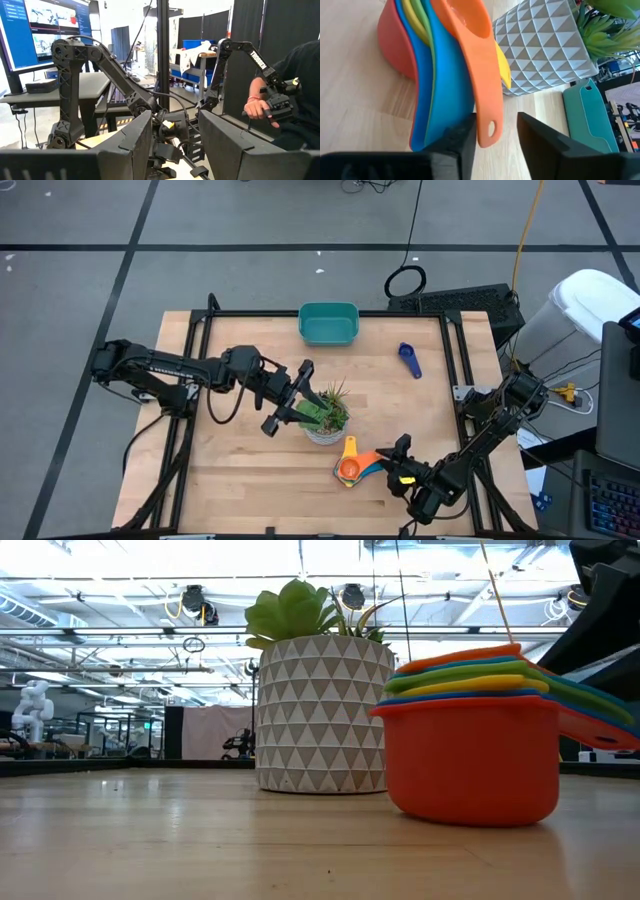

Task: Nest measuring cups in basket
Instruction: Stack the orange measuring cup on top the light blue measuring cup

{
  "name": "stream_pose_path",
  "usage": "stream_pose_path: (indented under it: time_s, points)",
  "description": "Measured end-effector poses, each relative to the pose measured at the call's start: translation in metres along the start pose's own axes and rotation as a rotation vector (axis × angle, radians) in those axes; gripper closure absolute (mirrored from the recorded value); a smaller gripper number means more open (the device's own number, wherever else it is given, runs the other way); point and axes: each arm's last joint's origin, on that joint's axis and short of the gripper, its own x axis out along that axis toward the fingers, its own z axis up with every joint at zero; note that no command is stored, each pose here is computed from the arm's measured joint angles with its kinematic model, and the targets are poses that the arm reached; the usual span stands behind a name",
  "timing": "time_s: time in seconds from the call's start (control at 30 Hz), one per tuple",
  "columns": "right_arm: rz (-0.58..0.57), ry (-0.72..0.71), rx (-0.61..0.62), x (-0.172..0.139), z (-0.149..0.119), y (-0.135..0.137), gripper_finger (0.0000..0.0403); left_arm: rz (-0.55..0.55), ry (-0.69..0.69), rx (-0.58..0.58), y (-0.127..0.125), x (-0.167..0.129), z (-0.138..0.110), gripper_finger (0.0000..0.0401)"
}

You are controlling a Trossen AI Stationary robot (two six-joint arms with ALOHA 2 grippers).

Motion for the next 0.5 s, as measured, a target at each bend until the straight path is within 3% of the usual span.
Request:
stream_pose_path:
  time_s: [0.23, 0.5]
  points:
    - [0.007, -0.013, -0.029, -0.005, 0.002, -0.004, 0.0237, -0.003, 0.002, -0.001, -0.001, 0.0, 0.0, 0.0236]
    - [0.03, -0.078, -0.005, -0.031, 0.01, -0.039, 0.0239, -0.004, 0.026, -0.005, -0.001, 0.001, -0.003, 0.0236]
